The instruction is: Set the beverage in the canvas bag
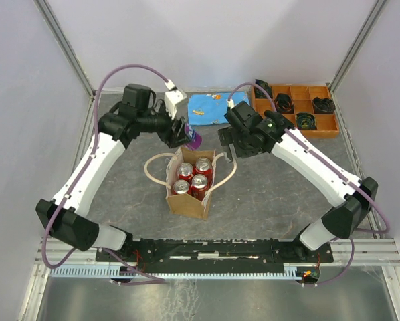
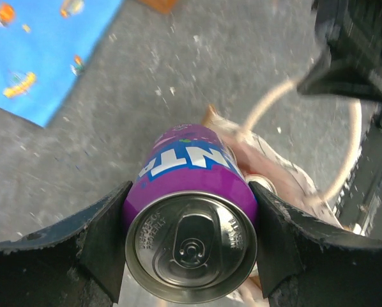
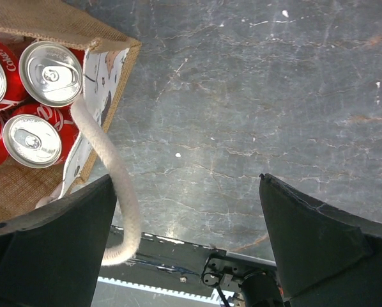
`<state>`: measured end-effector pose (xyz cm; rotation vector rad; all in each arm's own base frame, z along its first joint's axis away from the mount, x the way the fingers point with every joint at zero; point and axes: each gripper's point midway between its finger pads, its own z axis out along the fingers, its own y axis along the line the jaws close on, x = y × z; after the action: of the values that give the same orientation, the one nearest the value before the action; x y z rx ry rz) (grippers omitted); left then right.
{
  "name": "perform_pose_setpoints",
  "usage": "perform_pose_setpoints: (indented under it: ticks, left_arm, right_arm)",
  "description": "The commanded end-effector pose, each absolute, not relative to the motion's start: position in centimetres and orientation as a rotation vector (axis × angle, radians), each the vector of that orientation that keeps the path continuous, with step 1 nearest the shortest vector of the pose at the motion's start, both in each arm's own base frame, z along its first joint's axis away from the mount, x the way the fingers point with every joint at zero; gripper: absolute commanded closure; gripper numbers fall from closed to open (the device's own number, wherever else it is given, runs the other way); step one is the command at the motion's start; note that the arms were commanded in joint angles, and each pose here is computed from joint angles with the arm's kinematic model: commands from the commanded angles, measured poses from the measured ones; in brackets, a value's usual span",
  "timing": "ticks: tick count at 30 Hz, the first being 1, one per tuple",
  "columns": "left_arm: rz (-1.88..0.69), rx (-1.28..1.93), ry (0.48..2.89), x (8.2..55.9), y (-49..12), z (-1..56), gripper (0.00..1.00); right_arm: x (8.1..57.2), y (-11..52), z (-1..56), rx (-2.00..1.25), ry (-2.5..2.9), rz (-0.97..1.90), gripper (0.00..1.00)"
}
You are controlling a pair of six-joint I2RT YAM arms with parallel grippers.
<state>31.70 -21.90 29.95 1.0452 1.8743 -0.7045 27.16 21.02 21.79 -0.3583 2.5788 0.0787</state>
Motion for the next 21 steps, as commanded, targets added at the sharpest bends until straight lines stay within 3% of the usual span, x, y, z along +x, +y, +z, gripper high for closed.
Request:
perform_pose_setpoints:
  ticks: [1, 11, 21]
  left_arm:
    - [-0.659, 1.140, 1.769, 28.3, -22.7, 31.1, 0.97]
    - [-0.682, 1.468, 1.768, 20.7, -25.7, 25.6, 0.97]
    - [-0.620, 1.628, 1.768, 18.8, -25.2, 22.4, 0.97]
  right_arm:
    - [28.1, 19.2, 24.6, -0.228, 2.464, 0.051, 0.01]
    - [28.6, 17.6, 25.3, -0.163, 2.436, 0.014, 0.01]
    - [28.1, 17.5, 24.8, -0.143, 2.448, 0.035, 0.01]
